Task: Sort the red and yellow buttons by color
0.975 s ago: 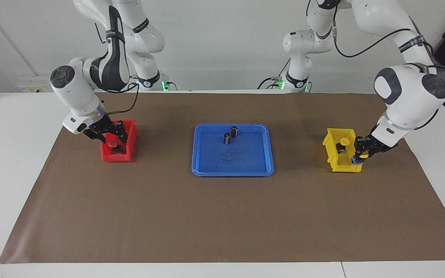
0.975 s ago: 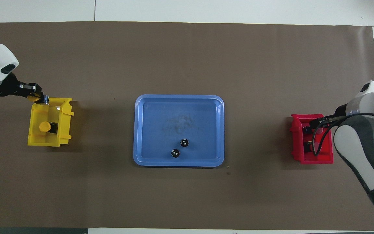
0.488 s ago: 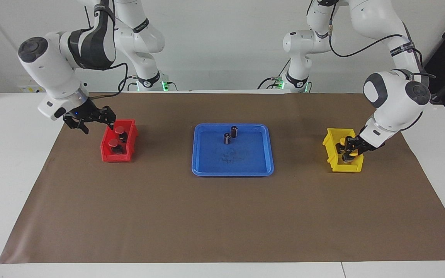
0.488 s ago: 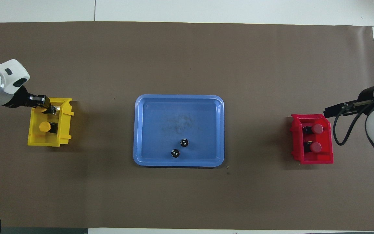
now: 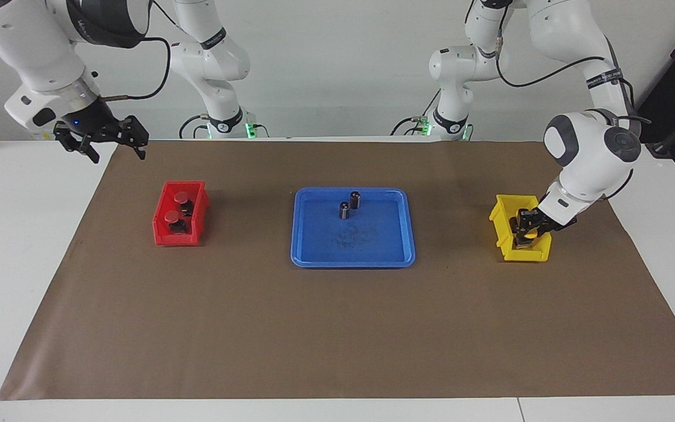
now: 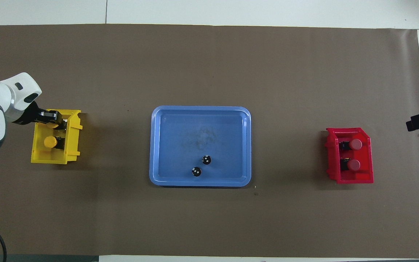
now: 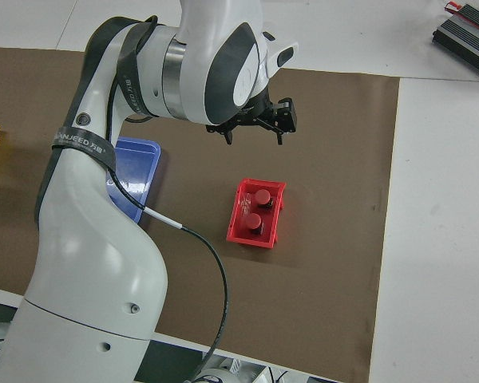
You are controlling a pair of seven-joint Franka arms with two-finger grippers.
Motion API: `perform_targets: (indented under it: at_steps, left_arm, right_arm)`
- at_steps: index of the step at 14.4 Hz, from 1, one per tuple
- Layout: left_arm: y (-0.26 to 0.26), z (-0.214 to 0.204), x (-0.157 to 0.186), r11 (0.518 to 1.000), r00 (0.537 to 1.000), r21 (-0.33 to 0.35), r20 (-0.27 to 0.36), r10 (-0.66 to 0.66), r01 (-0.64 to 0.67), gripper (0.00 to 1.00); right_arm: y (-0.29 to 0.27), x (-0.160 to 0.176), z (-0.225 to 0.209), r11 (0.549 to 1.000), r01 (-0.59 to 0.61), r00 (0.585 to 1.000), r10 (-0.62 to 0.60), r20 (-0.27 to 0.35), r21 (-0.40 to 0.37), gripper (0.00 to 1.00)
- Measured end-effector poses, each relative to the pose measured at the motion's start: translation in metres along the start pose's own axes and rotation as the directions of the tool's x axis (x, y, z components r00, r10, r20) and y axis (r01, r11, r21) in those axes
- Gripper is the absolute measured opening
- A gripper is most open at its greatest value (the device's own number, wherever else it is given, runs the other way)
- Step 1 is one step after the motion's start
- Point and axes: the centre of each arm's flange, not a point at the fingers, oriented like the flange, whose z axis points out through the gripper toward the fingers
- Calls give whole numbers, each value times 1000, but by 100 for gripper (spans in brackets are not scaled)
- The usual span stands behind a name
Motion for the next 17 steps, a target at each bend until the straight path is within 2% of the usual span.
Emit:
perform_targets:
  at_steps: [3,7,9,14,17]
  left_arm:
    - [0,7,-1,1000,1000,2,-9,-1,1,42]
    - [0,6,0,1000,1000,5,-22,0,0,43]
    - [0,6,0,1000,1000,5,-24,0,0,54]
    - [-3,0,2,1000,999,7,-32,-4,4,61]
    - [-3,-26,6,1000,1000,3,-19,-2,2,62]
  right_arm:
    - [-4,6,-5,1000,8,1000,-8,-5,-1,100]
    - [0,1,-4,1000,-5,999,4,36,10,100]
    - [8,-1,-4,1000,-18,999,18,35,12,100]
    - [4,0,-7,1000,-11,1000,11,28,11,100]
    - [4,0,-8,1000,-12,1000,11,28,11,100]
